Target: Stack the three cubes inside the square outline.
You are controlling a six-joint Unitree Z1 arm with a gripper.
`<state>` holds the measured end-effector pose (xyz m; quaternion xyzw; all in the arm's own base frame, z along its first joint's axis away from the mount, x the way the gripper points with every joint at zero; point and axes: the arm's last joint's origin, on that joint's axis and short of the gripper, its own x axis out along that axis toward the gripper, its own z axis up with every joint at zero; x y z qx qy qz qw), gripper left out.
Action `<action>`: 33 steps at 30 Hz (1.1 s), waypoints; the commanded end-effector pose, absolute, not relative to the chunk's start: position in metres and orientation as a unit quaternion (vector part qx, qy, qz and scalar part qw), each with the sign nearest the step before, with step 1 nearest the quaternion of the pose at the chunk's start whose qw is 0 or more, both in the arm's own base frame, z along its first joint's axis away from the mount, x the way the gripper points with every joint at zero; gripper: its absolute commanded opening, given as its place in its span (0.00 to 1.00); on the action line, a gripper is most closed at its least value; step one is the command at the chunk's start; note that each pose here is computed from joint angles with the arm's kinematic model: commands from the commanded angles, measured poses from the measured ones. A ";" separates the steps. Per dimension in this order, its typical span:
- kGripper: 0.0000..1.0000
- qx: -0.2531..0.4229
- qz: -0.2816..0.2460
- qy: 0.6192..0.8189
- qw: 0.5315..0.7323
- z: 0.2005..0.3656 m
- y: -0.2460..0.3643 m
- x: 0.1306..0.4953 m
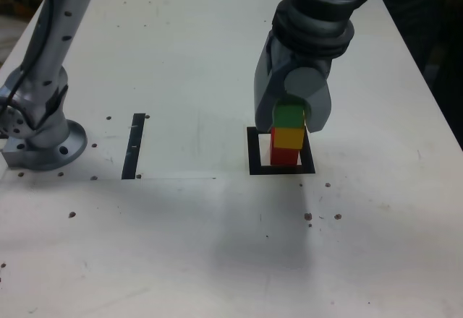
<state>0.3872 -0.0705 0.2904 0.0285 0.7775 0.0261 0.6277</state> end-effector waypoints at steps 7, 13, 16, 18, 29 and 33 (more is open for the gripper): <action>0.16 0.025 0.019 0.782 0.622 0.289 -0.071 0.388; 0.40 0.028 0.019 0.783 0.621 0.290 -0.070 0.387; 0.64 0.029 0.018 0.783 0.621 0.291 -0.070 0.386; 0.77 0.031 0.017 0.781 0.623 0.293 -0.070 0.386; 0.99 0.042 0.024 0.767 0.640 0.307 -0.068 0.380; 0.99 0.050 0.026 0.751 0.658 0.325 -0.069 0.373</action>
